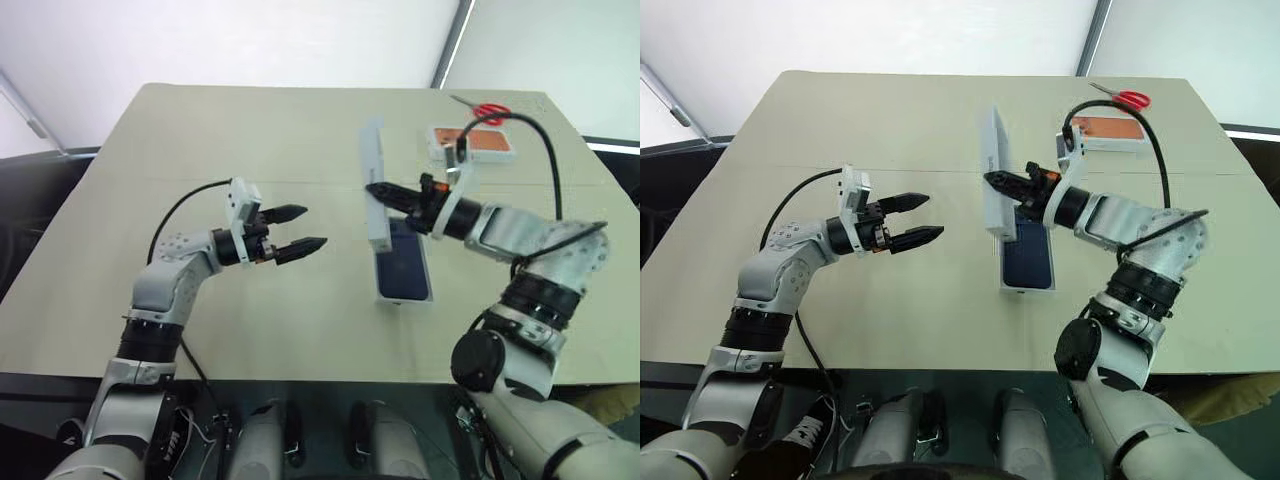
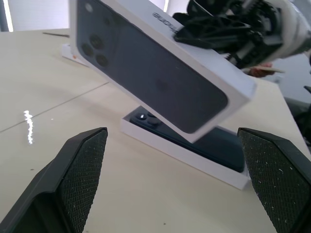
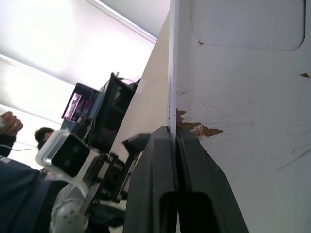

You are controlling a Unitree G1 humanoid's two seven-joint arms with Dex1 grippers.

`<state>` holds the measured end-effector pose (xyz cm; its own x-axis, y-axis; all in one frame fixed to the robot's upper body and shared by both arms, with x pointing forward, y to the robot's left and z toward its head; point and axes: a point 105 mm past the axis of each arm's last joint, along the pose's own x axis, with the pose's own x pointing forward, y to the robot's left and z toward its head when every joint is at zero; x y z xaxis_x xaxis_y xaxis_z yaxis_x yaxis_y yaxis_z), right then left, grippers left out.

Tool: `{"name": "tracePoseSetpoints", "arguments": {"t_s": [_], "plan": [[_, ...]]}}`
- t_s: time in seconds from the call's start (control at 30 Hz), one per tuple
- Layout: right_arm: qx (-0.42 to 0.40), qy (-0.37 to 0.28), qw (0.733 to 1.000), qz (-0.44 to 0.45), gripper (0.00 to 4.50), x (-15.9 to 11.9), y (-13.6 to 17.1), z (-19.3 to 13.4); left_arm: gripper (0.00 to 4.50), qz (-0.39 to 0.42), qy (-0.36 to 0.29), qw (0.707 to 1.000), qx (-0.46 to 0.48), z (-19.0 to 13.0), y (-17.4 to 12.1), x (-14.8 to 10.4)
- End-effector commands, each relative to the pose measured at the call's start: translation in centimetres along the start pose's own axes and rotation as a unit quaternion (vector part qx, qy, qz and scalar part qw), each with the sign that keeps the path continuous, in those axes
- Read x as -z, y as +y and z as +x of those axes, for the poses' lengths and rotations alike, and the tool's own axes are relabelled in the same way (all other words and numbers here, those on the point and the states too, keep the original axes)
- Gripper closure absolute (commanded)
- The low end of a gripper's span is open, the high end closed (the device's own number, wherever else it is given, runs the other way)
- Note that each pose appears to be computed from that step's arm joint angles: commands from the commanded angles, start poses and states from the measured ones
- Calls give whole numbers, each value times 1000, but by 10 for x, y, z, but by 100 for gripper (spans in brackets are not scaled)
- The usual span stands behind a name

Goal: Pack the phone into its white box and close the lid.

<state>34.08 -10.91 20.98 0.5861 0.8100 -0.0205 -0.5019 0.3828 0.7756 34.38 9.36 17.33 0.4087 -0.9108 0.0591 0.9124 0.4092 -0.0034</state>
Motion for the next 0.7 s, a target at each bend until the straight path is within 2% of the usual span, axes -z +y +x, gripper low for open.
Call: {"name": "tracePoseSetpoints", "arguments": {"t_s": [0.03,0.13,0.23,0.33,0.43,0.57,0.67,0.7], "plan": [[-49,12,999,21,446,17,14,1,0,18,-26,999,-28,0,6,-13],[-49,33,997,53,446,44,10,0,0,12,-32,998,-45,-1,10,-12],[-40,23,996,79,446,46,16,-1,0,3,-29,998,-47,-1,10,-10],[5,20,994,106,450,48,5,-5,73,-16,-30,999,-39,3,8,-7],[42,11,992,122,450,49,-7,-9,226,-29,-24,999,-28,11,0,2],[48,1,990,134,450,48,-12,-9,437,-35,-16,999,-18,29,-14,20],[48,-1,990,135,360,49,-12,-9,450,-51,-17,999,-4,41,-23,24],[48,-6,989,142,314,48,-13,-9,450,-52,-14,999,-4,45,-25,26]]}}
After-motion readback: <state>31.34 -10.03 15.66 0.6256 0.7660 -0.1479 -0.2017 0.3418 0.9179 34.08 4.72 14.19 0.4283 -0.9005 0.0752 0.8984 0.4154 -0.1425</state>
